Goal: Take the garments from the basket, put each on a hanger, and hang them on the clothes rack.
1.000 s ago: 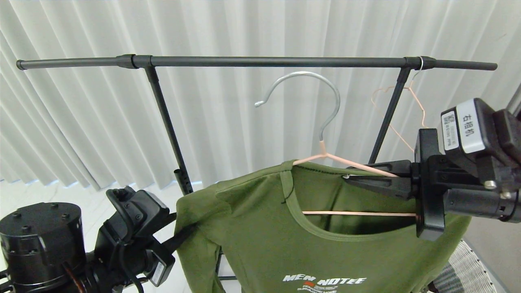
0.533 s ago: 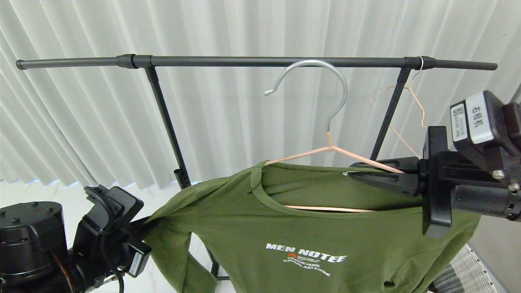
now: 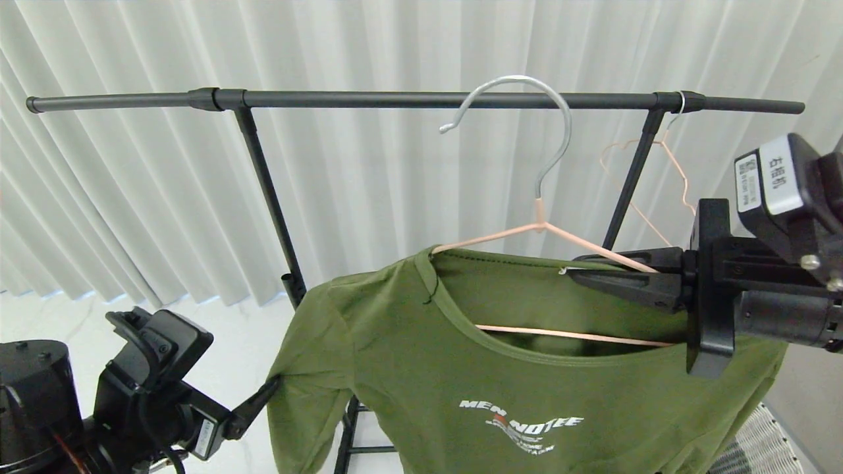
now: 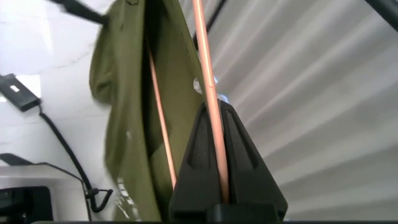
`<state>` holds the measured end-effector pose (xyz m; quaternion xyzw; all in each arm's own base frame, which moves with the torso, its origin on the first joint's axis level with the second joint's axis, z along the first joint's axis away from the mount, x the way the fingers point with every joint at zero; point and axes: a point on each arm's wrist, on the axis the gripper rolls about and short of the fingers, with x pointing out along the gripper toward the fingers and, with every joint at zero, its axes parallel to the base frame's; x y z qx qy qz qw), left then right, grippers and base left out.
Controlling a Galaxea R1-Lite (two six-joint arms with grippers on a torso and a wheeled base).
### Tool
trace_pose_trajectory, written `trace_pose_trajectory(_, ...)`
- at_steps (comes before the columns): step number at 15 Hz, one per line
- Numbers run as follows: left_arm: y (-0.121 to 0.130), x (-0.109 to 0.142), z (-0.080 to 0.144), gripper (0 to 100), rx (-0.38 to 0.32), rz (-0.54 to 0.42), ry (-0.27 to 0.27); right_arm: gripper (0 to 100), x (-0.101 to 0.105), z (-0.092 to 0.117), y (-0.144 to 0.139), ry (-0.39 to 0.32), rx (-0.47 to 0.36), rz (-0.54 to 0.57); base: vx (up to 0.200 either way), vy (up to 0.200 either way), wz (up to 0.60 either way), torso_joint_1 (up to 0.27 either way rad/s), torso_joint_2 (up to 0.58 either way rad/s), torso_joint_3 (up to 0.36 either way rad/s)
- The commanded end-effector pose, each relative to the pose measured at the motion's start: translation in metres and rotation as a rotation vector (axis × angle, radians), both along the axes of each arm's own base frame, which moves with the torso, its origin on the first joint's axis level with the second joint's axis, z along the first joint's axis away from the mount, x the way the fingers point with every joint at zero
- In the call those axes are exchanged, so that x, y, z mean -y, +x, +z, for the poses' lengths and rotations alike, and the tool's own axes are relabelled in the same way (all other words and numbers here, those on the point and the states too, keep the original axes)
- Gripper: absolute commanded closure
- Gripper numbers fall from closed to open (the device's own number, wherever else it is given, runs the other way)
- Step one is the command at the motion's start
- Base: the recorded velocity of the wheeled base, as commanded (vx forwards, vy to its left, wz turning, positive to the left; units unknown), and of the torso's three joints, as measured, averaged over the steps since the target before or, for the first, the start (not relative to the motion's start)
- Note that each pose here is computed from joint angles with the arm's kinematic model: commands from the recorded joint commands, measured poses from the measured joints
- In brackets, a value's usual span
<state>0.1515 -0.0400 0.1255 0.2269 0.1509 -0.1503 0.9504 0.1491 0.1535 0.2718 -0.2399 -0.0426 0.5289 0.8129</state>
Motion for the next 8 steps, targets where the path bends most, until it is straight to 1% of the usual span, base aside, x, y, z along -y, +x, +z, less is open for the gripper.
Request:
trace_pose_trajectory(1, -0.011, -0.001, 0.001, 0, 0.021, -0.011, -0.01, 100, 0.002, 0.001, 0.0, 0.011, -0.014, -0.056, 0.0, 0.0, 0.0, 0.0, 0.0, 0.0)
trace_pose_trajectory(2, -0.012, -0.001, 0.004, 0, 0.038, -0.014, -0.015, 100, 0.002, 0.0, 0.001, 0.018, -0.04, -0.119, 0.0, 0.0, 0.0, 0.0, 0.0, 0.0)
trace_pose_trajectory(4, -0.011, -0.001, 0.006, 0, 0.047, -0.01, -0.014, 100, 0.002, 0.0, 0.004, 0.042, -0.086, -0.233, 0.0, 0.0, 0.0, 0.0, 0.0, 0.0)
trace_pose_trajectory(5, -0.01, -0.001, 0.007, 0, 0.051, -0.009, -0.014, 100, 0.001, 0.001, 0.006, 0.062, -0.11, -0.283, 0.0, 0.0, 0.0, 0.0, 0.0, 0.0)
trace_pose_trajectory(8, -0.004, 0.001, 0.018, 0, 0.096, -0.009, -0.025, 100, 0.002, 0.002, 0.01, 0.135, -0.182, -0.461, 0.0, 0.0, 0.0, 0.0, 0.0, 0.0)
